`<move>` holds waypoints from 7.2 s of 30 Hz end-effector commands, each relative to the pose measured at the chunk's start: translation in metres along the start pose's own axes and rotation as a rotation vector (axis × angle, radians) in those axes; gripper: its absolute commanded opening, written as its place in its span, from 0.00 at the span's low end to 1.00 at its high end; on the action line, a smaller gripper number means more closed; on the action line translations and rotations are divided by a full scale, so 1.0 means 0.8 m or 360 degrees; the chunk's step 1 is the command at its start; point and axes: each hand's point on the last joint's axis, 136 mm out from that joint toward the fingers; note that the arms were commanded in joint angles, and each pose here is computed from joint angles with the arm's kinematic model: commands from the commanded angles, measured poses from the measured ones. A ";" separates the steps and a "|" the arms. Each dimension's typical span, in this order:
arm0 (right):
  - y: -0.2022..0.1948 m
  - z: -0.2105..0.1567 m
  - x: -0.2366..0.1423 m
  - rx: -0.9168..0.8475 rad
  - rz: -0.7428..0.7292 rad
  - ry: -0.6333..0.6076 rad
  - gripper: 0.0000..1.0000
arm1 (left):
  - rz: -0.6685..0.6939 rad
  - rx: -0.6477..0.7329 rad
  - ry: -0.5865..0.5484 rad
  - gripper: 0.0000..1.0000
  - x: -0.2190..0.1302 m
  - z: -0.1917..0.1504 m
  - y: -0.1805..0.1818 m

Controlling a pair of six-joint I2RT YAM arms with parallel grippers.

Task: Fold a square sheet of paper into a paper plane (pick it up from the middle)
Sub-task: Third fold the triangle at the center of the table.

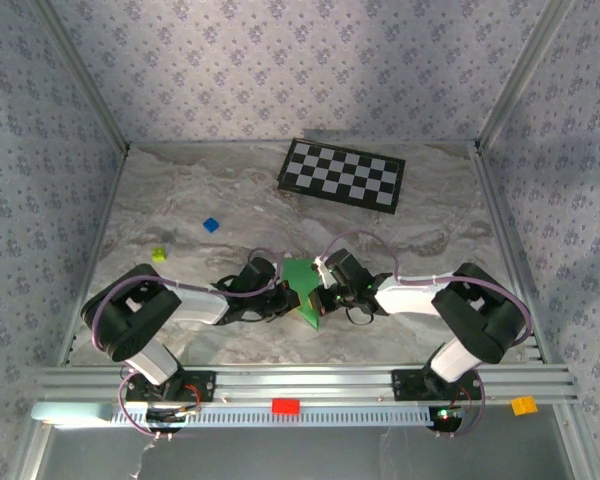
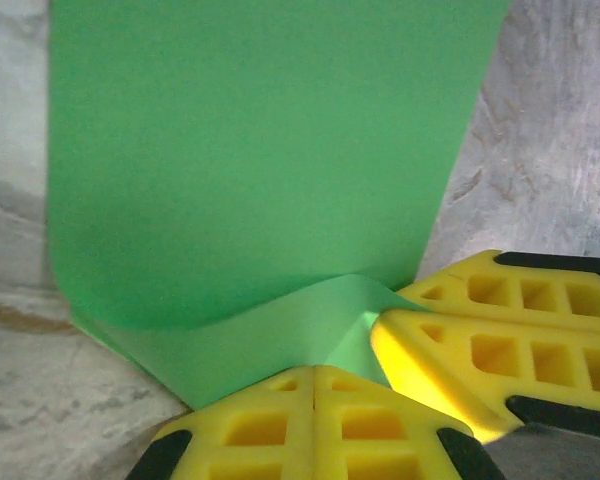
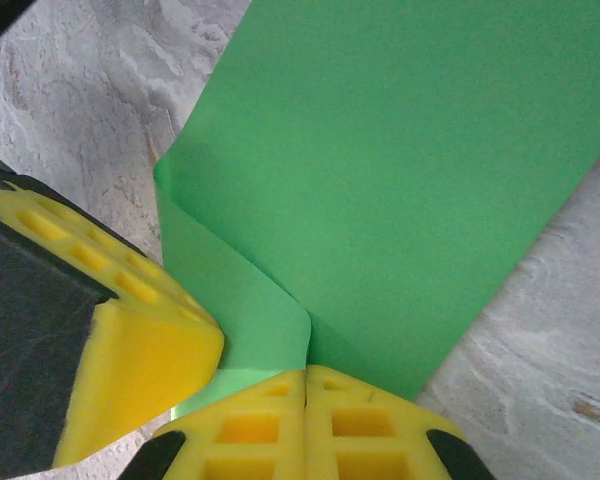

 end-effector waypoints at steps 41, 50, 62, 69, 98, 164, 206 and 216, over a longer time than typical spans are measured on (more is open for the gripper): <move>0.064 -0.038 -0.007 0.0235 0.0141 0.0393 0.05 | 0.0141 0.0003 -0.0017 0.00 0.006 0.001 0.025; 0.043 -0.056 -0.007 0.0266 0.0019 0.0448 0.06 | 0.0145 0.0004 -0.0019 0.00 0.005 0.001 0.025; 0.039 -0.080 -0.008 0.0338 0.0070 0.0466 0.07 | 0.0162 0.0000 -0.0027 0.00 0.004 0.002 0.028; 0.042 -0.085 -0.016 0.0384 0.0116 0.0449 0.09 | 0.0181 -0.0011 -0.0032 0.00 0.004 0.002 0.031; 0.065 -0.040 -0.055 0.0371 0.0284 0.0248 0.10 | 0.0178 -0.0025 -0.0039 0.00 0.003 0.005 0.031; -0.009 -0.109 -0.011 0.0678 -0.0001 0.0492 0.00 | 0.0307 0.0077 -0.0184 0.00 -0.021 0.072 0.046; -0.017 -0.107 -0.009 0.0699 -0.0018 0.0501 0.00 | 0.0219 0.0203 -0.0143 0.02 -0.011 0.045 0.046; -0.015 -0.106 -0.009 0.0693 -0.0004 0.0502 0.00 | 0.0192 0.0160 -0.0200 0.02 -0.031 0.073 0.048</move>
Point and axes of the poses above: each hand's point on the last joint's axis, 136 mm out from that joint toward the fingers, its own x axis out along the fingers, its own y axis along the line the jaws close on, z = x × y, and after that the axes turned 2 degrees about -x, right-handed
